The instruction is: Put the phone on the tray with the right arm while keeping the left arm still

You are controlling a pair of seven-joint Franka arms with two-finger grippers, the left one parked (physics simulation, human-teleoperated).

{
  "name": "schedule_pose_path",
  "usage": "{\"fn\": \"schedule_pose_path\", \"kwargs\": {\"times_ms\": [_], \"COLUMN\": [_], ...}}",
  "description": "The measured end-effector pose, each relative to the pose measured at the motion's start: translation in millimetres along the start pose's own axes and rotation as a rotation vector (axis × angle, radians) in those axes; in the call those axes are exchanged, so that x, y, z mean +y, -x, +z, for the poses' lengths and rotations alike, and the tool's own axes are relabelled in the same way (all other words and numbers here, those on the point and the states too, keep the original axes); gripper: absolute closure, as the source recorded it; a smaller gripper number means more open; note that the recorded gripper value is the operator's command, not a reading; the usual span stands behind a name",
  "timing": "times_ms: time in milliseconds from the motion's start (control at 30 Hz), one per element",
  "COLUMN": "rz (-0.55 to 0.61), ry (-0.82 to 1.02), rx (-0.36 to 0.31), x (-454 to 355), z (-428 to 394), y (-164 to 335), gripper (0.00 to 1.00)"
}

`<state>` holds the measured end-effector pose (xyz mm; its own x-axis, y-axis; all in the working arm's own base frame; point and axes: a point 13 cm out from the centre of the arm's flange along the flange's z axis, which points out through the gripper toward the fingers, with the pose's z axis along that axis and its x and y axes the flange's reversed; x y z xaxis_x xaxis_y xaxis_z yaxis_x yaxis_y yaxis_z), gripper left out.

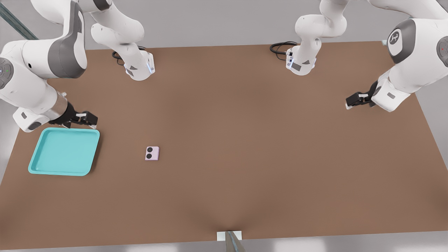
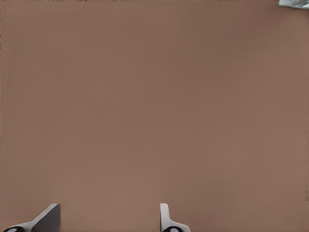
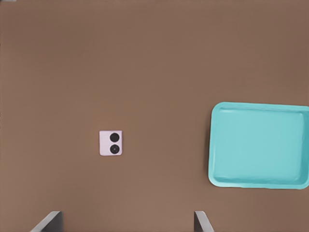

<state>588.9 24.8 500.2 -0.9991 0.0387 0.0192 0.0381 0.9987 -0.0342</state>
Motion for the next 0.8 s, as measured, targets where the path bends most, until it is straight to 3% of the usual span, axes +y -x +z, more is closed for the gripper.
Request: {"fn": "schedule_pose_path", "kwargs": {"times_ms": [133, 333, 467, 800], "rz": [-0.021, -0.190, -0.094, 0.054], "ry": [0.005, -0.019, -0.022, 0.007], "rx": [-0.040, 0.080, 0.119, 0.078], "x": [21, 177, 152, 159], "z": [10, 166, 257, 312], "y": [18, 46, 41, 24], "gripper": [0.00, 0.00, 0.00, 0.00]}}
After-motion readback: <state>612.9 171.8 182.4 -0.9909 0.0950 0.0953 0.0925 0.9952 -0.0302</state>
